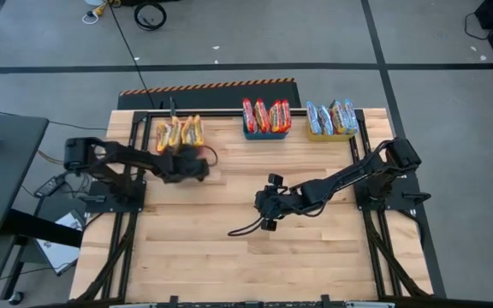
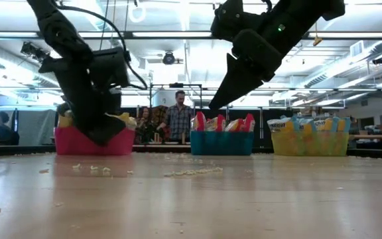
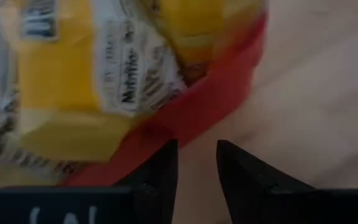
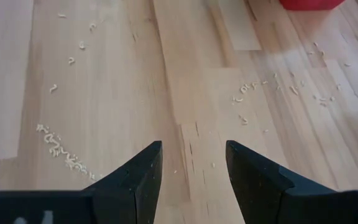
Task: Sort Maruchan noodles
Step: Move the red bin to the top left of the table, then return to Home Position
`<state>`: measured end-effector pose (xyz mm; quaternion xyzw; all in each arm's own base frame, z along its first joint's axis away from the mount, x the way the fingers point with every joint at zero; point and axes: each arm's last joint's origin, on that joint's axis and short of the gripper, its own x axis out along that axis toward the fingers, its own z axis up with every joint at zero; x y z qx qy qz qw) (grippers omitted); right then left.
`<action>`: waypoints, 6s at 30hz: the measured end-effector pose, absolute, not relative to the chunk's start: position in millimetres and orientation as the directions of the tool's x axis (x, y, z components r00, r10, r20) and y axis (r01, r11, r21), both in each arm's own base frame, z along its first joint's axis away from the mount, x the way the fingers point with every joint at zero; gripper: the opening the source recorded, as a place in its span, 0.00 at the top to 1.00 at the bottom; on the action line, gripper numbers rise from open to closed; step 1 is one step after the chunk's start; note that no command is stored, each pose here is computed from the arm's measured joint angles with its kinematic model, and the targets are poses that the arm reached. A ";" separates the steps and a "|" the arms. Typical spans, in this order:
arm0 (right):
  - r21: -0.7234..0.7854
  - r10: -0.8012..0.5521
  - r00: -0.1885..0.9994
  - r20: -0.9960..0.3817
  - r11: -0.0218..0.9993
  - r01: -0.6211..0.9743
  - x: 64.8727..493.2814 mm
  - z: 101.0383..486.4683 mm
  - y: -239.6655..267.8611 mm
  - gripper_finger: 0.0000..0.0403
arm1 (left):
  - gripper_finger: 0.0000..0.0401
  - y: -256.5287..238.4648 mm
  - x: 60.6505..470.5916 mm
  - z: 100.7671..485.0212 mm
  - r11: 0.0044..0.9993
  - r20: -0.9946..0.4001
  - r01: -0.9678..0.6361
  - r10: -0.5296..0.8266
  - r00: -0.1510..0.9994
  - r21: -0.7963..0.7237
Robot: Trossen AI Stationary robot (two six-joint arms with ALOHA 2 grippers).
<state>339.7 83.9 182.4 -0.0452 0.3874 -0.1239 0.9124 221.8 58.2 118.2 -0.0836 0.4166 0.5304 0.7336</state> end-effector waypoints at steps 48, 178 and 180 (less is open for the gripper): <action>-0.123 -0.198 0.636 -0.746 0.979 0.161 330.2 179.2 99.9 0.55 | 0.71 85.2 224.5 104.7 0.357 -0.370 -0.934 0.866 0.336 -0.011; 0.031 -0.061 0.998 0.000 0.998 0.061 99.8 165.8 1.7 0.93 | 0.97 -9.1 96.8 169.2 0.996 0.042 0.086 -0.084 0.996 -0.032; 0.031 -0.061 0.998 0.000 0.998 0.061 99.9 165.8 1.7 0.93 | 0.97 -10.5 96.8 170.0 0.995 0.050 0.101 -0.100 0.994 -0.011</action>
